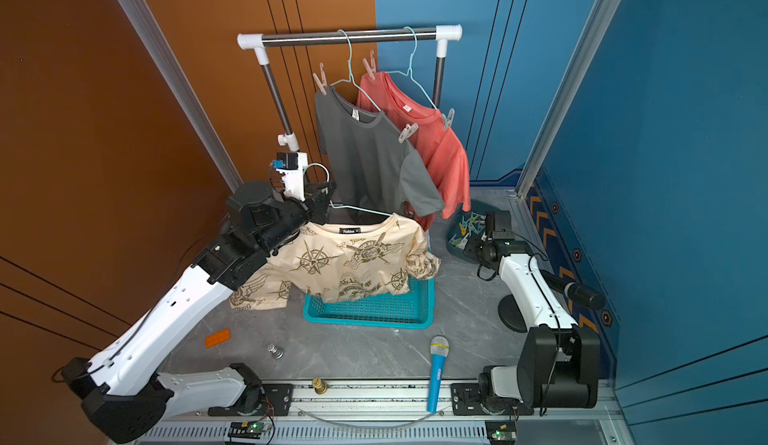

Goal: Use clothespins to secure the t-shirt on both sides of the hanger
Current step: Pick up the hanger from the basket, then pick up the clothespin from the storage box.

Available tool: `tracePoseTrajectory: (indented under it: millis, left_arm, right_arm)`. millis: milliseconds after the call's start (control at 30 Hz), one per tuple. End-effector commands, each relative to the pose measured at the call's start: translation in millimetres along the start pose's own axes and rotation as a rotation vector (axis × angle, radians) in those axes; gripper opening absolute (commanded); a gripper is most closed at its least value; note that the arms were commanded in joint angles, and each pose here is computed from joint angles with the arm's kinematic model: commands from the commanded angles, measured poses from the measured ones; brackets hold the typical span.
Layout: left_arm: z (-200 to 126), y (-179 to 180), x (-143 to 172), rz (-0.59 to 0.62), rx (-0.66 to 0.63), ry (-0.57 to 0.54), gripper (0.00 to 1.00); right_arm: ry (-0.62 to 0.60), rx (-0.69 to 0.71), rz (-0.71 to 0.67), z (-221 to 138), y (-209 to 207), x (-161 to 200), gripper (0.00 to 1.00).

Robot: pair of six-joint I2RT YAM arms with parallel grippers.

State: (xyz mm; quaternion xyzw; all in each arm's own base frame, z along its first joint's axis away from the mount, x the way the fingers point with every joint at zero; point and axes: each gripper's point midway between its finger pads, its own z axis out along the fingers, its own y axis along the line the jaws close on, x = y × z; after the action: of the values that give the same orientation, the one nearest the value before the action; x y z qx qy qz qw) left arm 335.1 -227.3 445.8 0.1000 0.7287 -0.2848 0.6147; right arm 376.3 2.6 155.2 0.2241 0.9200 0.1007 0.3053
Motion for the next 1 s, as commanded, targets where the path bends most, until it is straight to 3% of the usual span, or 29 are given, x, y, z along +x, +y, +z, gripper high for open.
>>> tracePoseTrajectory:
  millis: [0,467,667,967]
  left_arm:
    - [-16,-11,-19,0.041,0.041,-0.045,0.05]
    - [-28,-10,-23,0.085,0.033,-0.020,0.05]
    - [-27,-3,-24,0.086,0.009,-0.020,0.06]
    - [-16,2,-18,0.070,0.002,0.001,0.06]
  right_arm:
    - [-0.056,0.038,0.004,11,-3,-30,0.42]
    - [0.088,0.204,-0.064,100,-23,-63,0.38]
    - [0.138,0.246,-0.034,120,-40,-57,0.39]
    - [0.169,0.220,-0.024,142,-40,-50,0.29]
